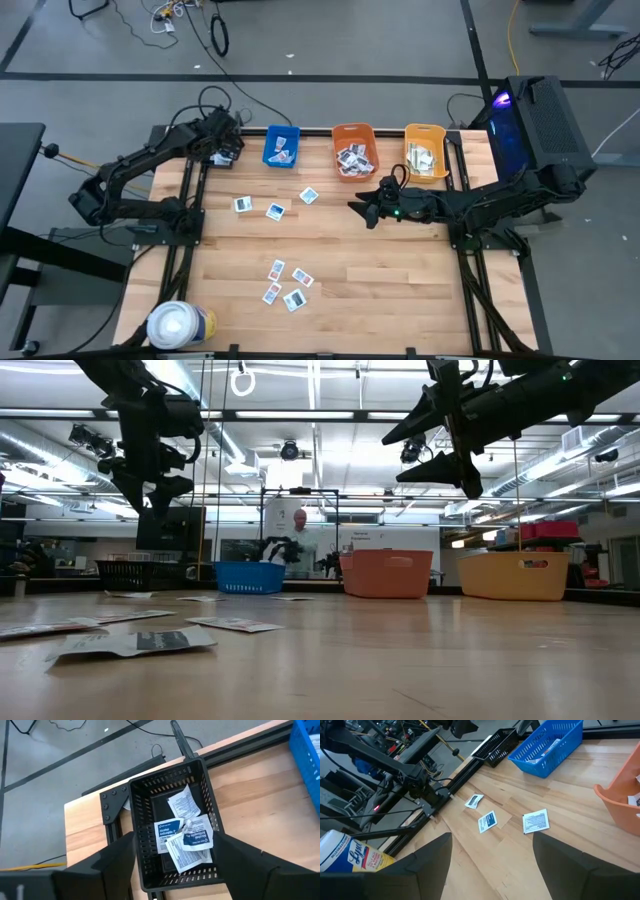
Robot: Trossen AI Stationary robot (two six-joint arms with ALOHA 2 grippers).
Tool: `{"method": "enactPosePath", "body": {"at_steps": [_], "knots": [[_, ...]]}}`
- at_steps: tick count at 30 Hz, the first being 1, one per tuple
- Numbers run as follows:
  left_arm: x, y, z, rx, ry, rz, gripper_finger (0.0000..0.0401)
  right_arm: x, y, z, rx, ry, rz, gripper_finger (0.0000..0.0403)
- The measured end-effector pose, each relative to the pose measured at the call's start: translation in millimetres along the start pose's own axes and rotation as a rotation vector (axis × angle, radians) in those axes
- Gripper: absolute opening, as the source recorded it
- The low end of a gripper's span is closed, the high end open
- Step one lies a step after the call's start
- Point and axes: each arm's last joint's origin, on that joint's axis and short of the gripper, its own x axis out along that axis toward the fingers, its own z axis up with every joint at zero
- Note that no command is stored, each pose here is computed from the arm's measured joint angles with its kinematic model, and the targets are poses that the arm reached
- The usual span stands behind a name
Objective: Pick & Place First Aid Supplies
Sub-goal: Put the alcohol pad into the black bin
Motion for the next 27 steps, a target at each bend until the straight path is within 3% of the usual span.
{"method": "enactPosePath", "body": {"at_steps": [9, 18, 27], "knots": [[-16.7, 1.4, 5.8, 0.048, 0.041, -0.093, 0.0246, 0.0, -0.4, -0.5, -0.004, 0.006, -0.005, 0.0278], [-52.4, -7.8, 0.0, 0.072, -0.045, -0.329, 0.0226, 0.0, -0.5, -0.7, -0.006, 0.007, -0.006, 0.0278], [-91.2, -25.1, -15.4, 0.19, -0.148, -0.595, 0.0218, 0.3, -1.6, 0.2, -0.04, -0.001, -0.016, 0.0278]]}}
